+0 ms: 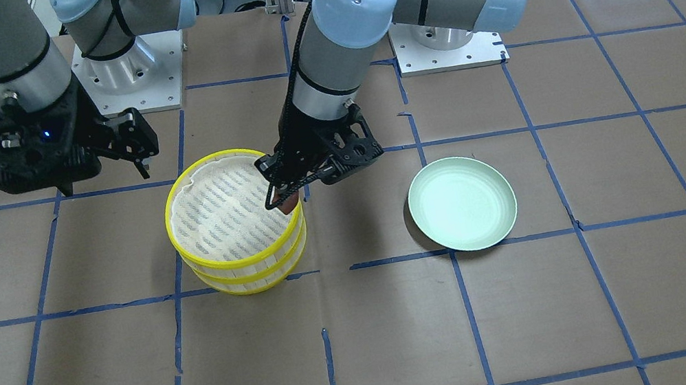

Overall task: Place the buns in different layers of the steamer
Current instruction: 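Carry the brown bun over the steamer with the left gripper while the right rises, then lower the brown bun onto the top tier and open the left gripper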

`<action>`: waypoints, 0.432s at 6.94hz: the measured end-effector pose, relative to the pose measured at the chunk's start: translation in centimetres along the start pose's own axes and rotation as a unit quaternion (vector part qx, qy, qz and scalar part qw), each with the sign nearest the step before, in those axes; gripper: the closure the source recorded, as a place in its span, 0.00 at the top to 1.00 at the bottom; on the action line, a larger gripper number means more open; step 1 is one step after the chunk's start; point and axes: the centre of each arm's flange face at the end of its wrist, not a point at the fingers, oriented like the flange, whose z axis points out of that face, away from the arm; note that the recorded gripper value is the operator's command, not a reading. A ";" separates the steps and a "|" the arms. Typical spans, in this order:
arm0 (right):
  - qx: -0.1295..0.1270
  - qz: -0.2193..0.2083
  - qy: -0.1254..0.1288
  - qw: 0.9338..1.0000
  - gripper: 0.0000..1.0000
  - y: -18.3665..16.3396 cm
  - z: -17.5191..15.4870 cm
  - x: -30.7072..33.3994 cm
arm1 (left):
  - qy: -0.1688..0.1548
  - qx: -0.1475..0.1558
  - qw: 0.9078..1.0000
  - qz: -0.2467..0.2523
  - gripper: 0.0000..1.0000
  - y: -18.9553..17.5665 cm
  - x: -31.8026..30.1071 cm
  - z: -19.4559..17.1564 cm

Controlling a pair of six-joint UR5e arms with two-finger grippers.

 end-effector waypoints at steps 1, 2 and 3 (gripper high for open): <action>0.008 0.006 -0.004 1.000 1.00 0.3 -2.0 -0.2 | -0.001 -0.004 1.000 -0.001 1.00 1.3 0.8 1.8; 0.013 0.021 -0.005 1.000 1.00 0.5 -2.9 -0.4 | -0.006 -0.007 1.000 0.000 1.00 2.0 1.3 3.6; 0.015 0.043 -0.006 0.999 1.00 0.7 -3.3 -0.6 | -0.007 -0.008 1.000 -0.006 1.00 2.3 1.6 4.4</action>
